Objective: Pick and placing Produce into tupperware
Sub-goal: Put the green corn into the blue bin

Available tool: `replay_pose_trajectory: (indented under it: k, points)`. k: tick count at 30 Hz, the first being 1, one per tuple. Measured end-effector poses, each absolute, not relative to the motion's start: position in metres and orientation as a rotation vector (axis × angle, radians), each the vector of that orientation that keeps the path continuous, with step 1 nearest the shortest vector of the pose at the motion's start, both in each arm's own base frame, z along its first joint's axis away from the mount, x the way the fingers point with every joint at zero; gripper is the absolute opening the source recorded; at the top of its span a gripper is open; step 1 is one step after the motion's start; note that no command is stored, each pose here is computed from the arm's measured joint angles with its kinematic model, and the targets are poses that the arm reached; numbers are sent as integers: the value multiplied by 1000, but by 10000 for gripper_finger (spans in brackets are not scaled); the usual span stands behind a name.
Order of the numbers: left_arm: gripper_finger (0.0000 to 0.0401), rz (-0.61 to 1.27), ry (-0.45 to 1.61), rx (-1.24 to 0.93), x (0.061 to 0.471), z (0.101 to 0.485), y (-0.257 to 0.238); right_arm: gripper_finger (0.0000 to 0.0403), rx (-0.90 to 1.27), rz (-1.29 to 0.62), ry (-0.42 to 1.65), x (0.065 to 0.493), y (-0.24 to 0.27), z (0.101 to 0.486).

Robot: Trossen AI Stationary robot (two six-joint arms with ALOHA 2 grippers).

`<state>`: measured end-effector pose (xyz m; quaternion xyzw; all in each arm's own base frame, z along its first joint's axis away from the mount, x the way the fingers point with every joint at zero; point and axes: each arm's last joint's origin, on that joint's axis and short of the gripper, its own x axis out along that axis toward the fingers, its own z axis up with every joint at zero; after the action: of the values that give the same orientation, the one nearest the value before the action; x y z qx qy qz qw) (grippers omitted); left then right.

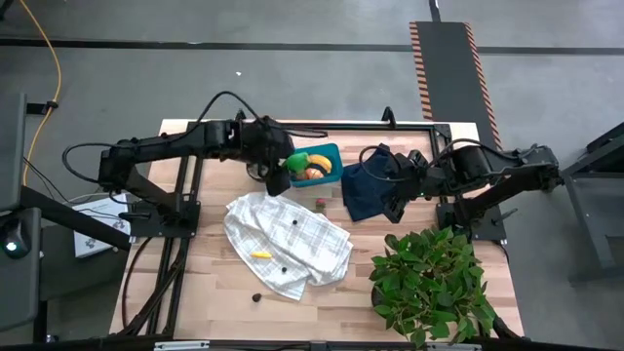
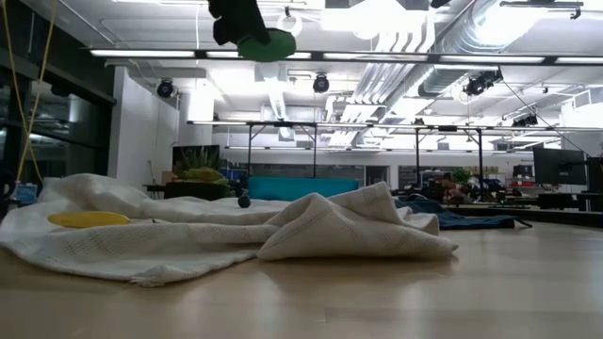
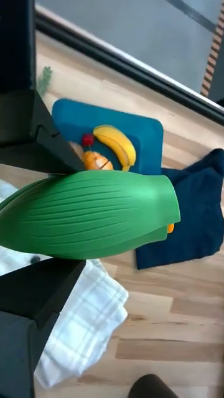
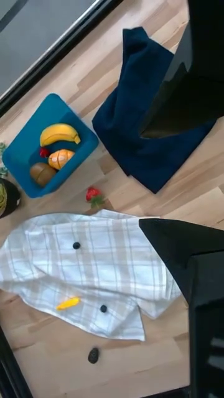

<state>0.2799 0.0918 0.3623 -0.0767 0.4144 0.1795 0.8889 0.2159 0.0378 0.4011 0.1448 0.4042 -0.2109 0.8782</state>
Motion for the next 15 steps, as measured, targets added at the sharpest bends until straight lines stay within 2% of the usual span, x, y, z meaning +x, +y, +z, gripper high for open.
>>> replay_pose_trajectory:
  k: [10,15]
  points:
    - [202,360,812,-118,268,365,134,213,314,-496,792,219,31,403]
    - [202,350,835,-139,273,352,157,213,333,-526,758,222,23,405]
